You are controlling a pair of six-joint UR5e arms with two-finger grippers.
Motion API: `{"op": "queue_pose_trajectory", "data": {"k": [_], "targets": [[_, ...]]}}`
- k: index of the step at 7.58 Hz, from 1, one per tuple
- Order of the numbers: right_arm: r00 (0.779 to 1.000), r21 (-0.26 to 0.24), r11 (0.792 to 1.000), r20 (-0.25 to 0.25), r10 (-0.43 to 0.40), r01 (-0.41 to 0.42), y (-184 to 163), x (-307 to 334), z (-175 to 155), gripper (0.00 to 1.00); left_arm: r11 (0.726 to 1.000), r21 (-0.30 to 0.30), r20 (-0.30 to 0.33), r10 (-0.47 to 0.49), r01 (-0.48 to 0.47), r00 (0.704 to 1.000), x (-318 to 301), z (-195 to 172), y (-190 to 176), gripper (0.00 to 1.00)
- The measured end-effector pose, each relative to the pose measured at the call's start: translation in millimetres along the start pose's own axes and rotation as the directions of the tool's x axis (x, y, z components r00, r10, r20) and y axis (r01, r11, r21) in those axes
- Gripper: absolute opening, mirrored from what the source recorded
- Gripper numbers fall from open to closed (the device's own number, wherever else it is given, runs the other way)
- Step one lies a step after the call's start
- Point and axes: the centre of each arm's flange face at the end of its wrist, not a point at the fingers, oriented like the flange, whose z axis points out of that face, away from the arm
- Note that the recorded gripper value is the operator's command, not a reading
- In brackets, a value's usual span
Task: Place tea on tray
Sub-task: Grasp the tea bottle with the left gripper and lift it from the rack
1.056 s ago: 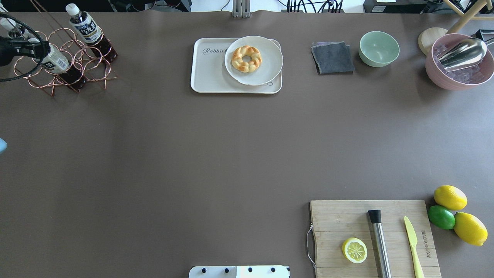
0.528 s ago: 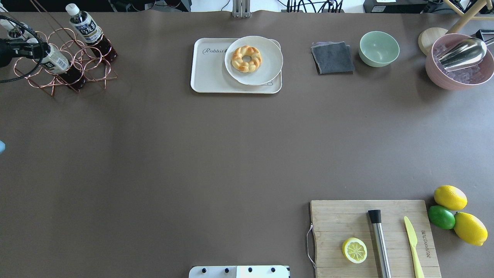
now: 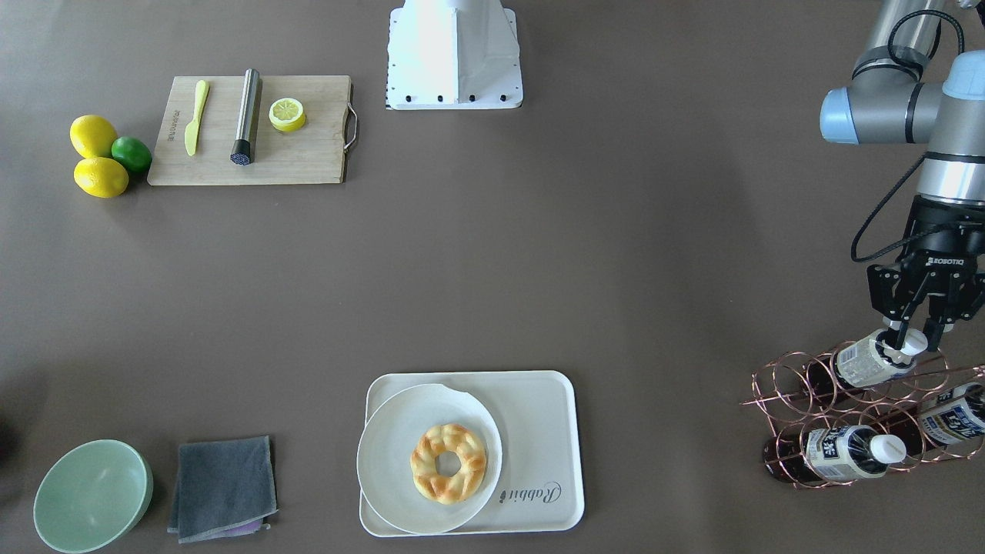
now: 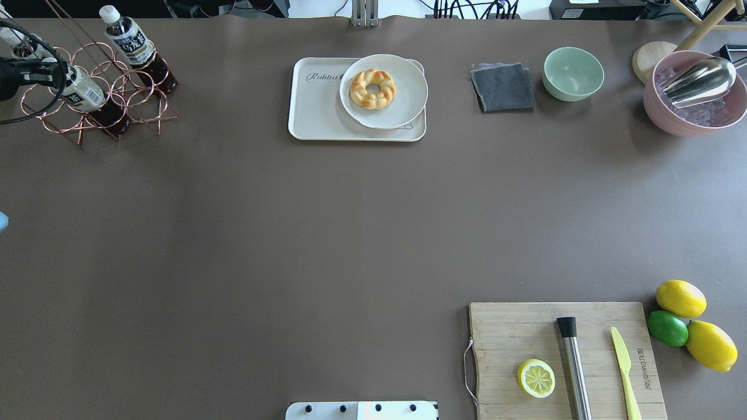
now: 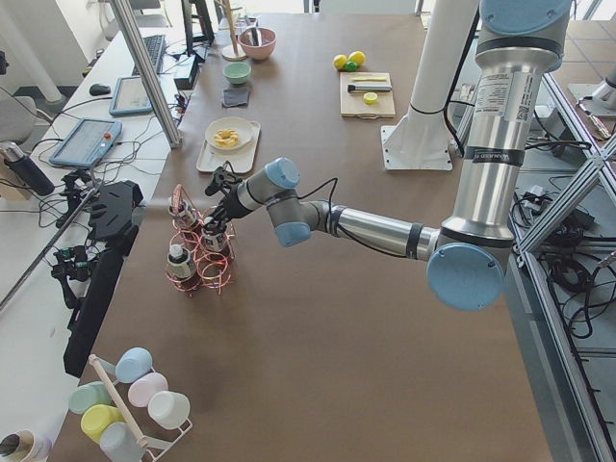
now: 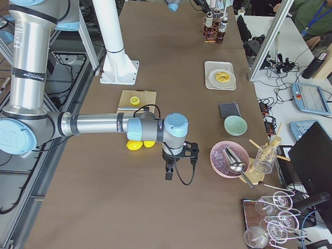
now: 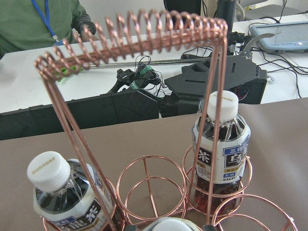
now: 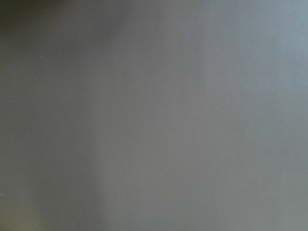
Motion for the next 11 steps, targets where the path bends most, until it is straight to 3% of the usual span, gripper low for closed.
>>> {"op": "queue_pose_trajectory", "data": {"k": [4, 7, 9, 11], "targets": [[1.000, 0.001, 1.000, 0.001, -0.001, 0.001, -0.4, -0.5, -0.4, 1.00, 0.999, 0.005, -0.023, -0.040, 0.040, 0.999, 4.3, -8.5, -8.6, 0.00], [1.000, 0.000, 1.000, 0.001, -0.001, 0.001, -0.2, -0.2, -0.2, 1.00, 0.996, -0.031, -0.067, -0.085, 0.083, 0.994, -31.5, -35.4, -44.1, 0.00], [1.000, 0.000, 1.000, 0.001, -0.001, 0.001, 0.2, 0.0, 0.1, 1.00, 0.992, -0.058, -0.088, -0.119, 0.115, 0.989, -41.7, -70.8, -78.4, 0.00], [1.000, -0.001, 1.000, 0.000, 0.000, 0.000, 0.6, 0.4, 0.4, 1.00, 0.990, -0.065, -0.096, -0.134, 0.128, 0.986, -14.1, -128.0, -113.5, 0.00]]}}
